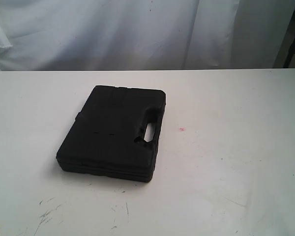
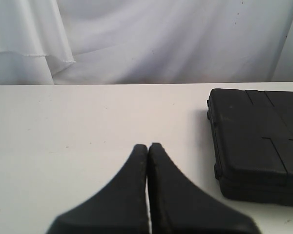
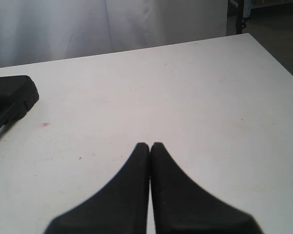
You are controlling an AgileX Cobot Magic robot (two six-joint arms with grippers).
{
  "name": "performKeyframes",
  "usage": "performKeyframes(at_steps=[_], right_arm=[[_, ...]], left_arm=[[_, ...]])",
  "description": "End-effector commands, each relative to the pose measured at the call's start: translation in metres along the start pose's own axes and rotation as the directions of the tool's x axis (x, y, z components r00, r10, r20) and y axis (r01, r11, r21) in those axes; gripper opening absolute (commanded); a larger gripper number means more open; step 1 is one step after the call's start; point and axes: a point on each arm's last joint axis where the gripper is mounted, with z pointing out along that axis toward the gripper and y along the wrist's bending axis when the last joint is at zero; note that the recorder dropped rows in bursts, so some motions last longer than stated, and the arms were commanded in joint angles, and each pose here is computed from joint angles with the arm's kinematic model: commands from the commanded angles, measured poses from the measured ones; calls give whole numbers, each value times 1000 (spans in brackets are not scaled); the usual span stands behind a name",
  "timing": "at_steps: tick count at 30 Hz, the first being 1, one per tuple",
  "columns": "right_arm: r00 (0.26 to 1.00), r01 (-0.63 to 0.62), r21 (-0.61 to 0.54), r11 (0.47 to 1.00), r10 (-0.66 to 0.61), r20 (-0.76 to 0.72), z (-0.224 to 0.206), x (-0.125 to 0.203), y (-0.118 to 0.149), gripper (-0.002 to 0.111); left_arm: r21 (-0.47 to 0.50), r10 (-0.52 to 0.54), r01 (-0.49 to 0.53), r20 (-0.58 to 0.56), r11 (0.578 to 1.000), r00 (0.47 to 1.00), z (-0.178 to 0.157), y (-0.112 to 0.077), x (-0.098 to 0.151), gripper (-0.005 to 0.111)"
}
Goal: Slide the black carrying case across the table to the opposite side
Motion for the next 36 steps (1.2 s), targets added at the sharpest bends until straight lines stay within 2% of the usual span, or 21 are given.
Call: performKeyframes(at_steps=[1, 19, 23, 26, 29, 30, 32, 34, 35, 36], right_arm=[[1000, 3, 6, 1000, -3, 9, 0, 0, 0, 0], [1000, 3, 6, 1000, -3, 10, 0, 0, 0, 0], [988, 81, 24, 996, -84, 129, -1, -11, -1, 0], [963, -20, -17, 1000, 24, 270, -3, -23, 1, 0], [892, -176, -87, 981, 196, 408, -8, -37, 1, 0], [850, -248, -122, 961, 276, 449, -10, -41, -1, 0], [729, -425, -218, 878, 475, 493, -14, -48, -4, 0], [544, -618, -344, 707, 701, 461, -17, -50, -9, 0], [484, -668, -380, 639, 762, 430, -16, -50, -9, 0], [446, -694, -404, 595, 797, 408, -16, -50, -9, 0]], left_arm=[[0, -14, 14, 0, 1000, 1000, 0, 0, 1, 0], [0, -13, 13, 0, 1000, 1000, 0, 0, 1, 0], [0, -14, 14, 0, 1000, 1000, 0, 0, 1, 0], [0, -14, 14, 0, 1000, 1000, 0, 0, 1, 0], [0, -14, 14, 0, 1000, 1000, 0, 0, 1, 0], [0, -14, 14, 0, 1000, 1000, 0, 0, 1, 0], [0, -14, 14, 0, 1000, 1000, 0, 0, 1, 0], [0, -12, 12, 0, 1000, 1000, 0, 0, 1, 0], [0, -12, 12, 0, 1000, 1000, 0, 0, 1, 0], [0, -12, 12, 0, 1000, 1000, 0, 0, 1, 0]])
